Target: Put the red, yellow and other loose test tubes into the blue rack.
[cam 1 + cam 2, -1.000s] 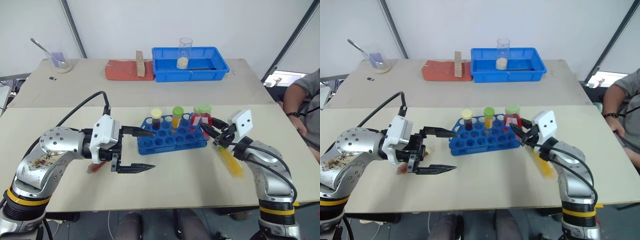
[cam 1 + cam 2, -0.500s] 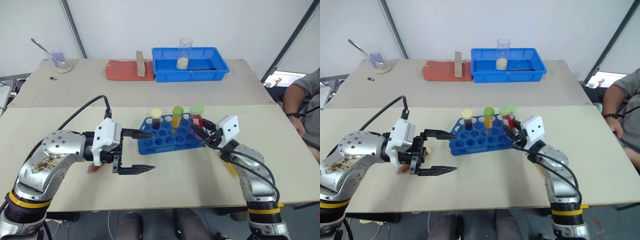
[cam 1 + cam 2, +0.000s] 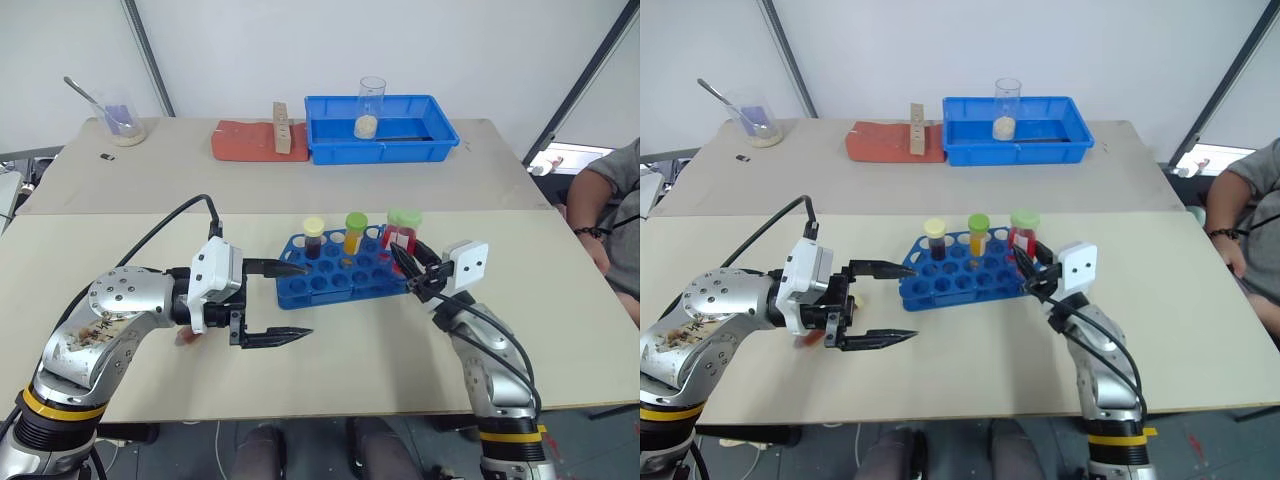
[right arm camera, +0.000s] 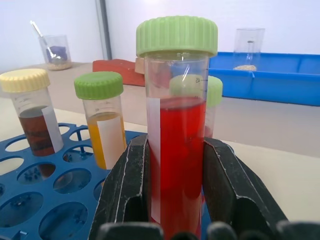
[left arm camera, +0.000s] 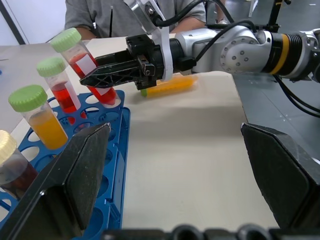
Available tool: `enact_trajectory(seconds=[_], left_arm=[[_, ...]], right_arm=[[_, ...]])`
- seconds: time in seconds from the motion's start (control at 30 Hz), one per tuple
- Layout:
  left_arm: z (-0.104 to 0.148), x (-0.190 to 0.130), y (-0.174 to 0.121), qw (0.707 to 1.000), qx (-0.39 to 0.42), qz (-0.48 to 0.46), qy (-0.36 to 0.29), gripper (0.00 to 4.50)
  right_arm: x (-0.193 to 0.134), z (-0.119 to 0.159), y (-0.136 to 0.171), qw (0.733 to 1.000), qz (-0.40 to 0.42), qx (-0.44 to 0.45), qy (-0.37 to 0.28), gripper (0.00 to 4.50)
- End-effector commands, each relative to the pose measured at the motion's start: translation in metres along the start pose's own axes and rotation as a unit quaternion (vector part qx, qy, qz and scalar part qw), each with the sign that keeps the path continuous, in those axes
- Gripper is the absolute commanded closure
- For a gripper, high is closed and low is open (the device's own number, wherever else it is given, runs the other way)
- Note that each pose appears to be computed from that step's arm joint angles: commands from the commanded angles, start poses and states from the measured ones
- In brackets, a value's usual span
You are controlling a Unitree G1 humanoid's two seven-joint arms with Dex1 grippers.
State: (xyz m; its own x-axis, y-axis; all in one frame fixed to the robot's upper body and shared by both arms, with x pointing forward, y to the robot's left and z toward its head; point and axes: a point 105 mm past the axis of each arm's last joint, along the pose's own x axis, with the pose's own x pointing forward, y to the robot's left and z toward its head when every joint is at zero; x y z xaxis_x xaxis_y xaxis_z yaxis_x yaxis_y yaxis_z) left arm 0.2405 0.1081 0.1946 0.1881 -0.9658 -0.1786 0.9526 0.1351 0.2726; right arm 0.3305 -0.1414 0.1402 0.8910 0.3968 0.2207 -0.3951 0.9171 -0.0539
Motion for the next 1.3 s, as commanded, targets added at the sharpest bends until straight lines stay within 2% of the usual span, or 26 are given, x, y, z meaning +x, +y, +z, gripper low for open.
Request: enact_trajectory(seconds=[0.03, 0.23, 0.3, 0.53, 0.77, 0.93, 1.13, 1.3], left_arm=[[0.009, 0.001, 0.001, 1.0, 0.01, 0.011, -0.014, 0.0], [0.009, 0.0, 0.001, 1.0, 0.012, 0.014, -0.01, 0.0], [0.008, 0.0, 0.002, 1.0, 0.012, 0.015, -0.008, 0.0], [0.007, 0.0, 0.001, 1.0, 0.011, 0.015, -0.005, 0.0], [0.006, -0.001, 0.002, 1.0, 0.014, 0.018, -0.001, 0.0], [0.003, -0.005, 0.003, 1.0, 0.014, 0.021, 0.011, 0.0], [-0.003, -0.013, -0.006, 0.999, 0.012, 0.009, 0.034, 0.0], [-0.006, -0.01, -0.016, 0.998, 0.039, -0.024, 0.053, 0.0]], right_arm=[[-0.001, -0.002, -0.002, 1.0, -0.014, -0.006, -0.003, 3.47], [-0.004, -0.005, 0.0, 1.0, -0.006, -0.024, -0.006, 3.47], [-0.005, -0.005, -0.002, 1.0, -0.008, -0.021, -0.009, 2.41], [-0.009, -0.004, -0.004, 1.0, 0.005, -0.029, -0.005, 0.03], [-0.027, 0.001, -0.013, 0.998, 0.019, -0.053, 0.019, 0.03], [-0.056, -0.002, -0.011, 0.99, 0.076, -0.074, 0.097, 0.03], [-0.088, 0.022, -0.015, 0.973, 0.134, -0.108, 0.153, 0.03], [-0.096, 0.041, -0.014, 0.954, 0.177, -0.126, 0.208, 0.03]])
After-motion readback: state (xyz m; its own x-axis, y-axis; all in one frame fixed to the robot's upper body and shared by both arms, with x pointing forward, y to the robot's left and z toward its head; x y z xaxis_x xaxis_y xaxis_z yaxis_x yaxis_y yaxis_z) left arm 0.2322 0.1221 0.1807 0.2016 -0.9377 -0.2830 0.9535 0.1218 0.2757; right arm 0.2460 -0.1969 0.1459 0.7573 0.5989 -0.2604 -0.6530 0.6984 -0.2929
